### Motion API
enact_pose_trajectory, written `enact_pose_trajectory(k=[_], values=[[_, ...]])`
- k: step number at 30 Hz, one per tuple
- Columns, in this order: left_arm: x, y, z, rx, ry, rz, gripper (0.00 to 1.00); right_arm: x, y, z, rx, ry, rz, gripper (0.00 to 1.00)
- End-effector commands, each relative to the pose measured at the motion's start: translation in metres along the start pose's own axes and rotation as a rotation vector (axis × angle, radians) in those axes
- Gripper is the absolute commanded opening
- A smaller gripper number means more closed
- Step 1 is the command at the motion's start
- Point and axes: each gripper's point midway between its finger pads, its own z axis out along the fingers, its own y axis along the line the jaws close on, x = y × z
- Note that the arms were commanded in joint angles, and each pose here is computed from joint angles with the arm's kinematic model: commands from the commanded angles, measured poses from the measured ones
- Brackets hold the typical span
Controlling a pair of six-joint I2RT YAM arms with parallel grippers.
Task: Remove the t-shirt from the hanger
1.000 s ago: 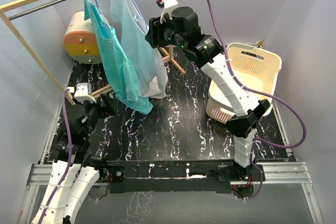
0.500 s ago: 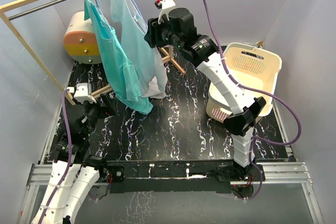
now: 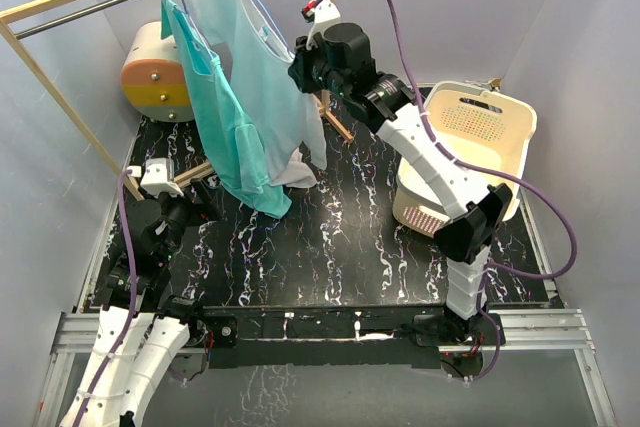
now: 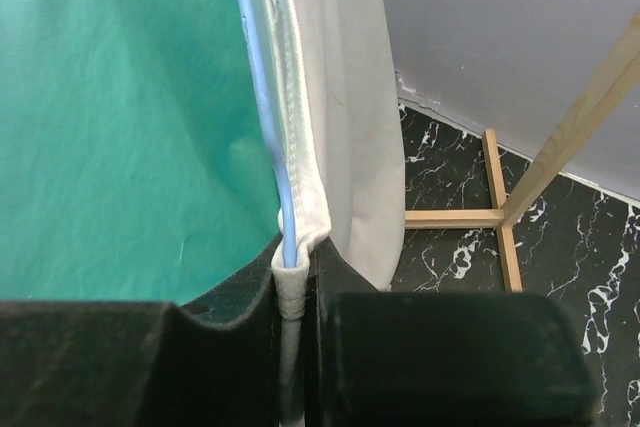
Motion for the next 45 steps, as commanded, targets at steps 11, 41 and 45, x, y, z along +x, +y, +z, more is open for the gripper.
enact_pose_trajectory(k=[11, 41, 45], values=[[-0.002, 0.002, -0.002, -0.009, -0.008, 0.009, 0.79, -0.144, -0.005, -0.075, 0.018, -0.461, 0.058, 0.08], [-0.038, -0.032, -0.020, 0.170, -0.130, 0.018, 0.83, -0.092, -0.003, -0.218, -0.057, -0.425, 0.069, 0.08], [-0.097, -0.076, -0.045, 0.363, -0.237, 0.049, 0.83, -0.057, 0.002, -0.265, -0.095, -0.352, 0.055, 0.08]])
